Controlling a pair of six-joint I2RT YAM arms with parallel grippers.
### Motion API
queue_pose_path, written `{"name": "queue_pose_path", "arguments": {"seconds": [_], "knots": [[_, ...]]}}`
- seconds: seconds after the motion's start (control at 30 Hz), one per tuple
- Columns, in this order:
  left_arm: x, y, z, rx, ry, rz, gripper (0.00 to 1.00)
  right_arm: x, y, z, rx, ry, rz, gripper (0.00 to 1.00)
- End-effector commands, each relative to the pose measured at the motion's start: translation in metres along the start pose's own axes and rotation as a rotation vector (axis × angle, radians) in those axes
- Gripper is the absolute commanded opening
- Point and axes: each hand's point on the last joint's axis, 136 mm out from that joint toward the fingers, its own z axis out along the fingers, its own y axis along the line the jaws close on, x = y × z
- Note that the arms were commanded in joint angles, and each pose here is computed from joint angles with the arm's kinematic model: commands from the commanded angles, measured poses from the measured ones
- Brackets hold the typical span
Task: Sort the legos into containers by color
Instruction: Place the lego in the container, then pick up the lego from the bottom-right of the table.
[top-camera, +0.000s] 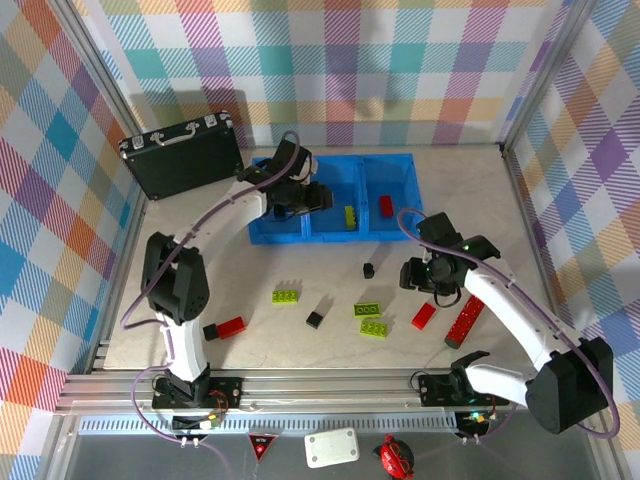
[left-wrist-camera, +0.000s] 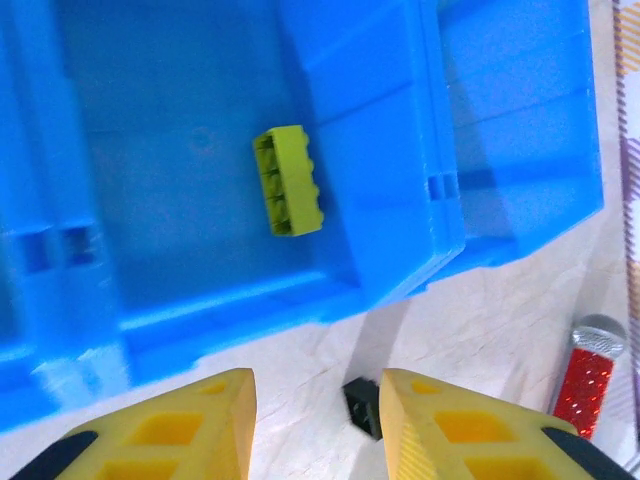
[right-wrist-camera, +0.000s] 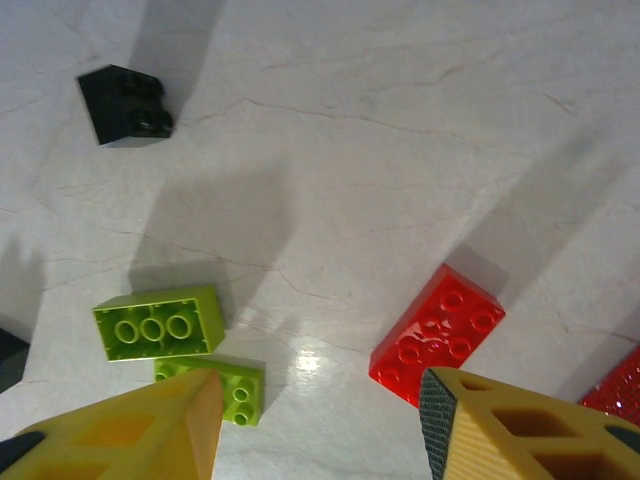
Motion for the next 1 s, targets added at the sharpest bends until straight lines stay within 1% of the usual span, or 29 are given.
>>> {"name": "queue_pose_path", "arguments": {"seconds": [0.0, 0.13, 0.27, 0.43, 0.53, 0.6, 0.7, 0.97], "knots": [[0.009, 0.026, -0.035, -0.097, -0.001, 0.059, 0.38, 0.007, -0.009, 0.004, 0.036, -0.003, 0.098, 0.59], [0.018, 0.054, -0.059, -0.152, 0.001, 0.067, 0.38, 0.015, -0.021, 0.012, 0.079, -0.002, 0.195, 0.6], [0.028, 0.091, -0.08, -0.227, 0.014, 0.068, 0.38, 0.024, -0.028, 0.023, 0.097, 0.009, 0.286, 0.61], [0.038, 0.13, -0.104, -0.326, 0.021, 0.115, 0.38, 0.038, -0.041, 0.039, 0.147, 0.025, 0.41, 0.61], [0.039, 0.14, -0.111, -0.331, 0.009, 0.13, 0.39, 0.047, -0.049, 0.046, 0.183, 0.039, 0.501, 0.61], [0.036, 0.141, -0.111, -0.308, -0.03, 0.135, 0.39, 0.052, -0.05, 0.05, 0.187, 0.049, 0.54, 0.61], [0.033, 0.141, -0.106, -0.26, -0.078, 0.148, 0.39, 0.053, -0.048, 0.055, 0.17, 0.054, 0.566, 0.61], [0.038, 0.152, -0.103, -0.284, -0.084, 0.154, 0.38, 0.053, -0.05, 0.061, 0.184, 0.052, 0.588, 0.6]]}}
